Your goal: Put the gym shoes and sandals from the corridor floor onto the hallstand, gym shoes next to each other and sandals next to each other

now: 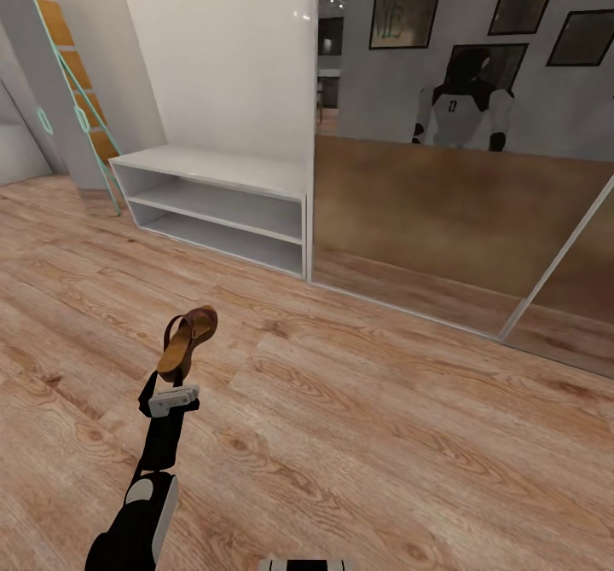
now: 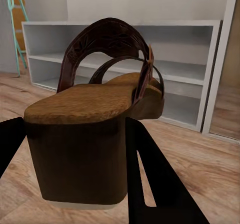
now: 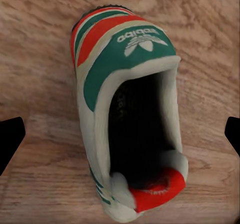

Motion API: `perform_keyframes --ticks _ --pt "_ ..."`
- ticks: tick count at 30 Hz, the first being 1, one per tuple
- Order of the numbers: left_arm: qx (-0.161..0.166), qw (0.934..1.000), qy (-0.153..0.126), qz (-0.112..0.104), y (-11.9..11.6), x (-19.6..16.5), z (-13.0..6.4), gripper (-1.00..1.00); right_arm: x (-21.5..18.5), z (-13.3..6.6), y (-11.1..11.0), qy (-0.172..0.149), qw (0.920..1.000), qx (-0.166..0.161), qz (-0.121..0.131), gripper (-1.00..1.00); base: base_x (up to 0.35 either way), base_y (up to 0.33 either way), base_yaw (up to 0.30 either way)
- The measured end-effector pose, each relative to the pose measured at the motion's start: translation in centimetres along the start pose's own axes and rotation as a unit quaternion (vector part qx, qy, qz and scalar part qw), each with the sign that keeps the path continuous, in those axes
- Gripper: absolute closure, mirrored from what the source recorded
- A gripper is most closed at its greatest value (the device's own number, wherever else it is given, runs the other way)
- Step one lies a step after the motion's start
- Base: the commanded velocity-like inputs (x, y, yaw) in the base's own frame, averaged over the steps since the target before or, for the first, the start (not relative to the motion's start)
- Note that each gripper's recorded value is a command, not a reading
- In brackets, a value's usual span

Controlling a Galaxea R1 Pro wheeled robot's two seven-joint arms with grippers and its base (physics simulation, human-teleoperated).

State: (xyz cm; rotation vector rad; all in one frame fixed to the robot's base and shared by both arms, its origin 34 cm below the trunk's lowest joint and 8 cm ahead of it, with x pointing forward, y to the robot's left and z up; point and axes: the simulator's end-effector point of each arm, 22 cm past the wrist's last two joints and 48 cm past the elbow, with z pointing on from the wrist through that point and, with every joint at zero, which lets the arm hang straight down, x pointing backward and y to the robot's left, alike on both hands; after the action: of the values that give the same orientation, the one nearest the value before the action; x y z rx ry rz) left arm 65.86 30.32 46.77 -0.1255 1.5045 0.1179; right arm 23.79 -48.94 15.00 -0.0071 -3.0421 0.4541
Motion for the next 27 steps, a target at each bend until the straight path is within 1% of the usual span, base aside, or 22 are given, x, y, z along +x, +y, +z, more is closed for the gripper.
perform_keyframes --ticks 1,7,9,16,27 --pt "0.0 1.0 0.0 0.0 0.0 0.0 0.0 1.0 0.3 0.0 -0.8 0.002 1.0 0.005 0.0 -1.0 0.0 0.0 0.0" --pt "0.0 0.9999 0.012 0.002 0.0 1.5 -0.2 1.0 1.5 0.5 -1.4 0.016 0.9998 0.01 -0.003 -1.0 0.0 0.0 0.0" --pt "0.0 0.9999 0.012 0.002 0.0 1.5 -0.2 1.0 1.7 0.5 -1.6 0.017 0.9998 0.011 -0.003 -1.0 0.0 0.0 0.0" --pt "0.0 0.9999 0.012 0.002 0.0 1.5 -0.2 1.0 1.7 0.5 -1.1 0.018 0.9998 0.007 -0.006 -1.0 0.0 0.0 0.0" --pt "0.001 0.9996 0.029 0.004 0.0 3.4 -0.5 1.0 2.9 1.1 -0.3 0.033 0.9994 0.003 -0.011 -1.0 0.0 0.0 0.0"
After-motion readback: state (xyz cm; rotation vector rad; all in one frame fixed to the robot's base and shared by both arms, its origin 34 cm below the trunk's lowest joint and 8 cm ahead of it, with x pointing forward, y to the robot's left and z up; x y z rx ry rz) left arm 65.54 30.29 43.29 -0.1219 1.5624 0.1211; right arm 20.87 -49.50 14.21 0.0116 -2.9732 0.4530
